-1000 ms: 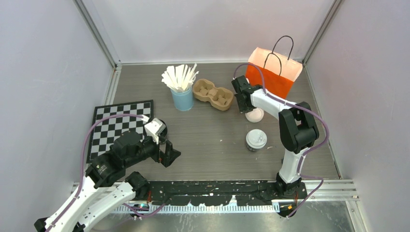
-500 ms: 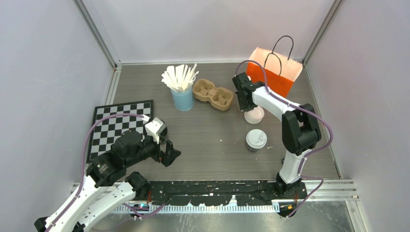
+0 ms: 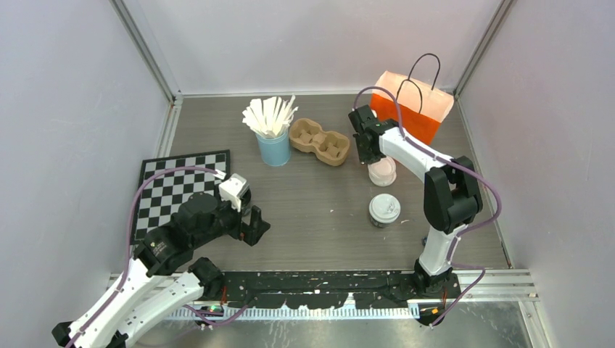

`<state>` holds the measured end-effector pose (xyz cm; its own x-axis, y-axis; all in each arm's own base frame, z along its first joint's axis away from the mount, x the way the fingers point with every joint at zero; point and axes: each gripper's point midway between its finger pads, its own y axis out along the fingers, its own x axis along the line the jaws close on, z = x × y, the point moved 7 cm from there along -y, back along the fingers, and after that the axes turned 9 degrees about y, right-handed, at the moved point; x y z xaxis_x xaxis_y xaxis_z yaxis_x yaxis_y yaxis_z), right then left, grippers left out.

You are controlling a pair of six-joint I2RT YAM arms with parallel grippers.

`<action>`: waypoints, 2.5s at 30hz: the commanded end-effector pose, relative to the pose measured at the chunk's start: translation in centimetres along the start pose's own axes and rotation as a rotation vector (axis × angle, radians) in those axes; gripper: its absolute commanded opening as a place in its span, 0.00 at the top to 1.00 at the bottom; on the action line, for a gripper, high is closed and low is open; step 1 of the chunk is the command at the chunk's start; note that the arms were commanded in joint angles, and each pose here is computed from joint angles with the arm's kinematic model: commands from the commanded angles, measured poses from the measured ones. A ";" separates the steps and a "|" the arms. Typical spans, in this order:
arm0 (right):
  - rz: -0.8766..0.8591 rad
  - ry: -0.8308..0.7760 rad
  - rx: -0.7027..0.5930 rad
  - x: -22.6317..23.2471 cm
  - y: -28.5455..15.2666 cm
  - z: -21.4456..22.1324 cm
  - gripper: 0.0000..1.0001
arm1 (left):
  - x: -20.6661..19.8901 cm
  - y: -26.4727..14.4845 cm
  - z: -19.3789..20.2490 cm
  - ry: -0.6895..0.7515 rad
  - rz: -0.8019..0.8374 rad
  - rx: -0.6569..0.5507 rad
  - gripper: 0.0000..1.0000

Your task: Pack the takeout coffee

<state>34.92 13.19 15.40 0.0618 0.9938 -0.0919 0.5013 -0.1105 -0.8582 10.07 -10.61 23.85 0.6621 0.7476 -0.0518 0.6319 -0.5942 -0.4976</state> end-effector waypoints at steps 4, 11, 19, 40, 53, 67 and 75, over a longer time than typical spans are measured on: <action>0.056 -0.033 -0.012 0.0 1.8 -0.1 0.91 | -0.2 -0.4 -0.7 -0.001 0.015 -0.043 0.00; 0.054 -0.032 -0.016 0.1 1.8 -0.2 0.88 | -0.2 -0.6 -0.7 0.001 0.019 -0.053 0.00; 0.031 -0.040 -0.009 0.3 1.8 -0.3 0.97 | -0.2 -0.8 -0.7 0.004 0.020 -0.062 0.00; 0.027 -0.028 -0.024 0.5 1.7 -0.5 0.85 | -0.2 -0.8 -0.7 0.004 0.020 -0.068 0.00; 0.065 -0.049 0.003 0.5 3.4 0.0 0.80 | -0.2 -0.9 -0.7 0.005 0.022 -0.069 0.00; 0.060 -0.044 -0.018 0.4 2.8 -0.4 0.92 | -0.1 -0.9 -0.7 0.004 0.015 -0.070 0.00; 0.060 -0.045 -0.017 0.3 2.8 -0.4 0.95 | -0.1 -0.8 -0.7 0.004 0.013 -0.071 0.00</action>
<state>35.95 13.03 11.39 0.0423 0.9827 -0.1803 0.4523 -0.1798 -0.8736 9.60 -10.33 24.36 0.6712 0.7390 -0.0575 0.6386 -0.6159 -0.4614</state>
